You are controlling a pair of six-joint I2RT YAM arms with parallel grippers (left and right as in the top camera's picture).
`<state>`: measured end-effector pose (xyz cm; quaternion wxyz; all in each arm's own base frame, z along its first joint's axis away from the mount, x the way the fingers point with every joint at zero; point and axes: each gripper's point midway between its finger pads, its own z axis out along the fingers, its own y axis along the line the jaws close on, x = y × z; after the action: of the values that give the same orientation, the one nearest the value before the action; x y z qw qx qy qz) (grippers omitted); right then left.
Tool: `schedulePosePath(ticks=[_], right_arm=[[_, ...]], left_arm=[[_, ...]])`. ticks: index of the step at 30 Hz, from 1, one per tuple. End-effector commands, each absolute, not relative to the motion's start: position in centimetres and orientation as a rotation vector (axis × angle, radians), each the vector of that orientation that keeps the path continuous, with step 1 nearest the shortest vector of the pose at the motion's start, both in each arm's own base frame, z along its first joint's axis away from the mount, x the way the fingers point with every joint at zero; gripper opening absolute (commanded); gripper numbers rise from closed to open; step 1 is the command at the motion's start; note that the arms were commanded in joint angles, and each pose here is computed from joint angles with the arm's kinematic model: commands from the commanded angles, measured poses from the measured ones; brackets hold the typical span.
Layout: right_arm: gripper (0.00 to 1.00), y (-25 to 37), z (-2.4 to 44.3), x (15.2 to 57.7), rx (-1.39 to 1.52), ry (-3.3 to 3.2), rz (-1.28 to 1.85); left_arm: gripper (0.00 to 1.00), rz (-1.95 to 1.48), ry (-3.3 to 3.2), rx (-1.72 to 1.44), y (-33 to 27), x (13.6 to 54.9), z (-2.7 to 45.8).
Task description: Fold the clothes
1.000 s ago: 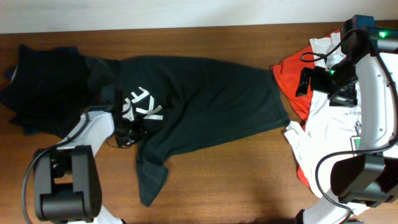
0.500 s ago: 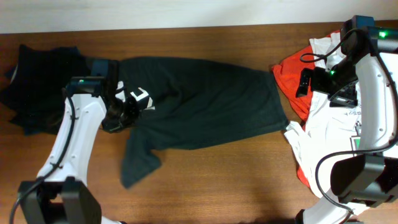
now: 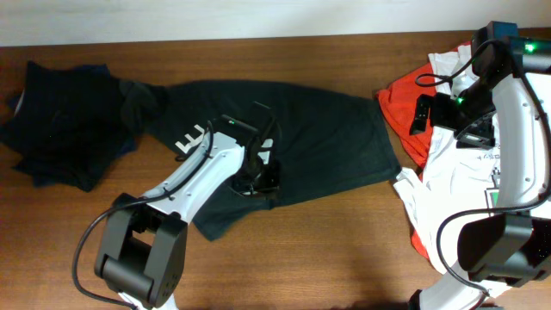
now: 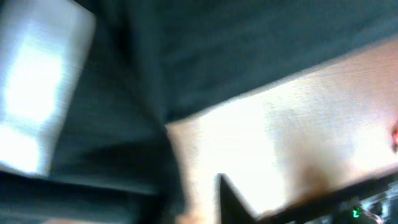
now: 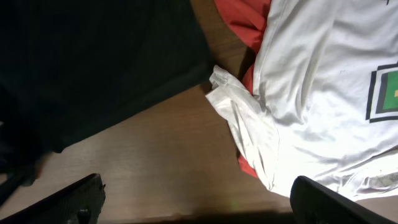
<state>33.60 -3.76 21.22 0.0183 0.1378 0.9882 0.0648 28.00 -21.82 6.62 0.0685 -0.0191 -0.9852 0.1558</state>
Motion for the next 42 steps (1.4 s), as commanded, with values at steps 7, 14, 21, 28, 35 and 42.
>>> schedulePosePath(ticks=[7, 14, 21, 28, 35, 42], right_arm=[[0.98, -3.9, 22.1, 33.2, 0.423, 3.044, 0.179], [0.99, -3.9, 22.1, 33.2, 0.424, 3.043, 0.179], [0.99, -3.9, 22.1, 33.2, 0.424, 3.044, 0.179], [0.99, -3.9, 22.1, 33.2, 0.423, 3.044, 0.179], [0.99, -3.9, 22.1, 33.2, 0.423, 3.043, 0.179], [0.98, -4.5, 22.0, 32.6, 0.432, 3.07, 0.121]], left_arm=[[0.61, 0.112, -3.092, 0.2, -9.6, 33.2, 11.7], [0.69, 0.246, -3.124, 0.139, -6.8, 35.2, 8.2], [0.71, 0.369, -3.042, 0.029, -8.3, 34.2, 2.5], [0.38, 0.58, -2.931, -0.014, -10.7, 32.6, 2.7], [0.04, 0.551, -2.839, 0.056, -9.5, 30.7, 3.5], [0.0, 0.298, -2.612, 0.107, -6.3, 25.0, 5.9]])
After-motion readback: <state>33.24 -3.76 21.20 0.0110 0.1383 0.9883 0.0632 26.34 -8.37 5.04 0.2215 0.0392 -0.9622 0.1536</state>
